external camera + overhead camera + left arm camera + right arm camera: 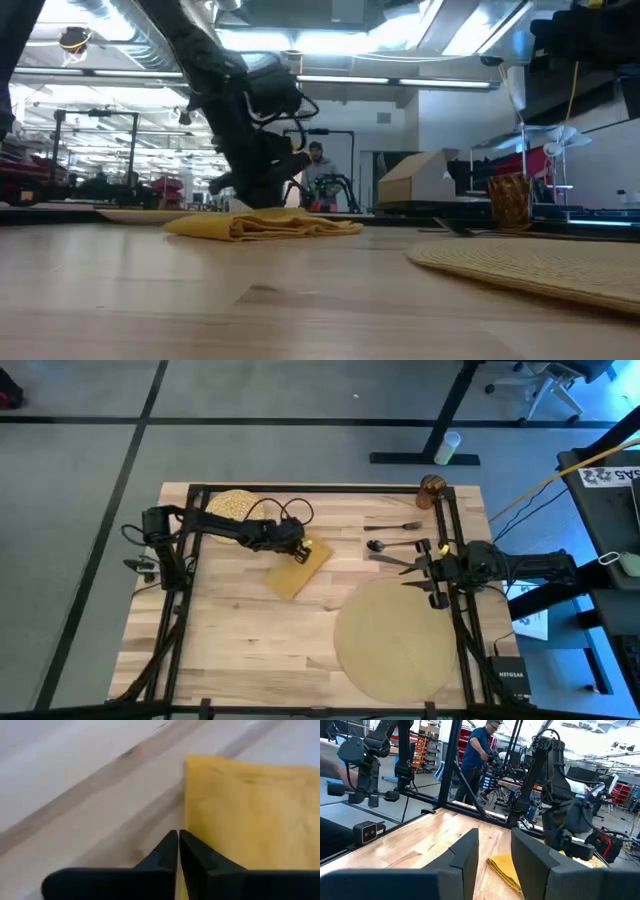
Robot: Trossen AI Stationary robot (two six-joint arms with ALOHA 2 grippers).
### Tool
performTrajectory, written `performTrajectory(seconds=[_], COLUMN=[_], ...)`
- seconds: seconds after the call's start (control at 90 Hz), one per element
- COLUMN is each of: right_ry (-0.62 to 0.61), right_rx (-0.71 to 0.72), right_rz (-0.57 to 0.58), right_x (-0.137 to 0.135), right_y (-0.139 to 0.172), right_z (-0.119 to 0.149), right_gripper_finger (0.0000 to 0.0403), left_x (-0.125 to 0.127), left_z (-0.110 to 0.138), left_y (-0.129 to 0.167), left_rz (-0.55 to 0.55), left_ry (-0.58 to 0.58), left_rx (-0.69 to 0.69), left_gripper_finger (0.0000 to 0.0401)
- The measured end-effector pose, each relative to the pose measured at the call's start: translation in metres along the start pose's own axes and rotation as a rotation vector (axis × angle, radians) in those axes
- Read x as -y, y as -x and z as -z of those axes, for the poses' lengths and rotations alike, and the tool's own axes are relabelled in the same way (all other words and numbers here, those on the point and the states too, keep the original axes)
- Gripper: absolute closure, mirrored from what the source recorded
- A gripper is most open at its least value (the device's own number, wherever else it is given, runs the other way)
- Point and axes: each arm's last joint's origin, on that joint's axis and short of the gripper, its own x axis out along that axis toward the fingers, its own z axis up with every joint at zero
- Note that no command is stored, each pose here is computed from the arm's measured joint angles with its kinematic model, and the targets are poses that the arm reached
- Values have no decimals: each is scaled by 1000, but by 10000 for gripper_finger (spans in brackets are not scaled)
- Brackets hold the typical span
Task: Set table place
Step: Fold the yellow table napkin
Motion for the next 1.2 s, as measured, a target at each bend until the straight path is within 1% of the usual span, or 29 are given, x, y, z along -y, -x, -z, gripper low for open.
performTrajectory(seconds=[0.133, 0.267, 0.4, 0.489, 0.589, 0.722, 0.811, 0.967, 1.2], right_ry=[0, 0, -1, -1, -2, -2, 4, 14, 11], right_rx=[0, 0, -1, -2, -6, -7, -7, -7, -5], right_rz=[0, 0, 0, -1, -1, -2, -2, -2, -10], right_x=[0, 0, 0, 0, 0, 0, 0, 0, 0], right_y=[0, 0, 0, 0, 0, 0, 0, 0, 0], right_z=[0, 0, 0, 0, 1, 1, 1, 1, 1], right_gripper_finger=[304, 304, 304, 304, 304, 304, 304, 304, 304], left_x=[13, 33, 61, 78, 95, 113, 119, 121, 118], left_z=[1, -1, -5, -2, 11, 33, 43, 48, 73], left_y=[3, 11, 32, 49, 64, 78, 83, 85, 89], left_rz=[70, 116, 173, 201, 238, 266, 254, 240, 187], left_ry=[-72, -146, -242, -295, -345, -383, -380, -338, -338], left_rx=[21, 36, 55, 31, -30, -91, -100, -111, -245], left_gripper_finger=[401, 401, 401, 401, 401, 401, 401, 401, 401])
